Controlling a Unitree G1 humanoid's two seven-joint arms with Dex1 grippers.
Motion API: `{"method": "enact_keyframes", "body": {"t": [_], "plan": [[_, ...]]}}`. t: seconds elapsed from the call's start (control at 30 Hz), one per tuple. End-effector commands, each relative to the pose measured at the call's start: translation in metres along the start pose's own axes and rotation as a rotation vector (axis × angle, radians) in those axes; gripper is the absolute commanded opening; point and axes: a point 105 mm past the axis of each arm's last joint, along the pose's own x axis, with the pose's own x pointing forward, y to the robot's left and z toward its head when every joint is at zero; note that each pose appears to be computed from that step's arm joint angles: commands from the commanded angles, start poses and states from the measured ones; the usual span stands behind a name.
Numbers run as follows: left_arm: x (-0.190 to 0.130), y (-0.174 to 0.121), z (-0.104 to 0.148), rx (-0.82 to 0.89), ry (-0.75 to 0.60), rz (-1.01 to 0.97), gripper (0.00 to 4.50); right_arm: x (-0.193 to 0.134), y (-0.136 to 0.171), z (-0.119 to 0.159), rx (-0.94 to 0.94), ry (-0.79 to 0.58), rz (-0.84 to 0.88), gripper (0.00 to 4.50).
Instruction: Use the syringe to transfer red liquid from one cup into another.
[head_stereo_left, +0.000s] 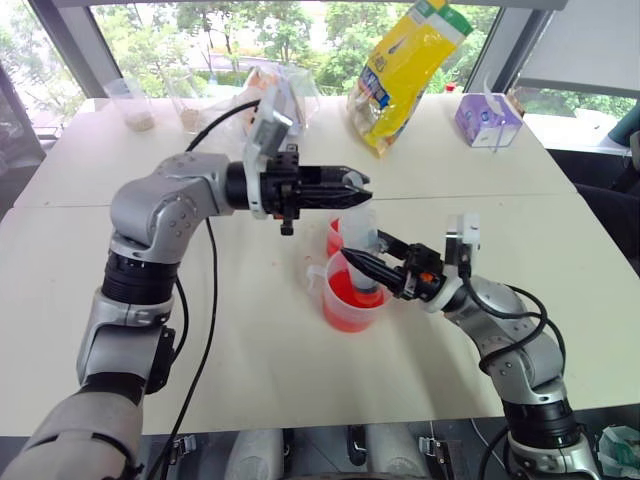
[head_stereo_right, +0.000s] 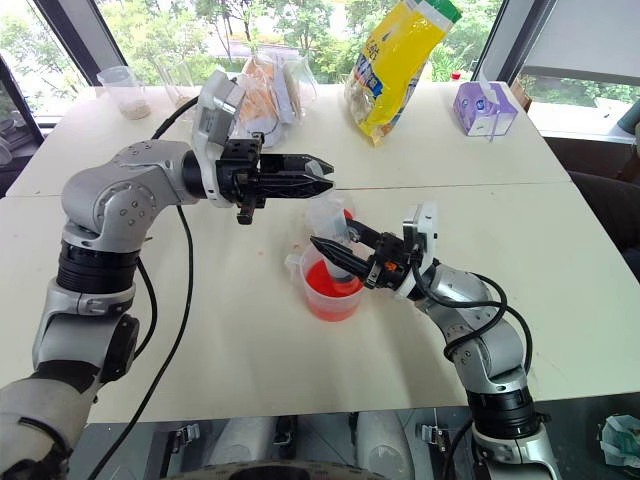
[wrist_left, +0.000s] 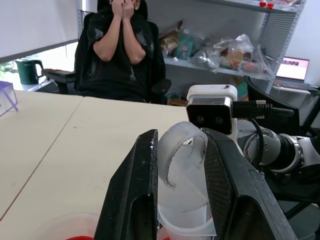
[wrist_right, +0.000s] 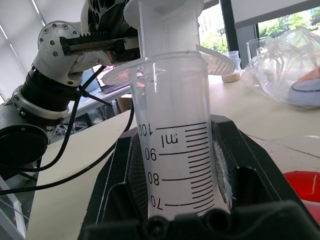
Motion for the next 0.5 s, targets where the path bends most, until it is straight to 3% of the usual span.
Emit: {"method": "enact_keyframes", "body": {"t": [0.03,0.5], "plan": [[-0.0128,0.0075,0.0374,0.136,-0.078,0.082,0.73,0.0028,0.0190,-0.0070,0.020,0.032,0.090,1.38],[-0.0117,0.0082,0.0376,0.142,-0.085,0.086,0.73,0.0042,0.0188,-0.0065,0.013,0.034,0.096,1.38]]}}
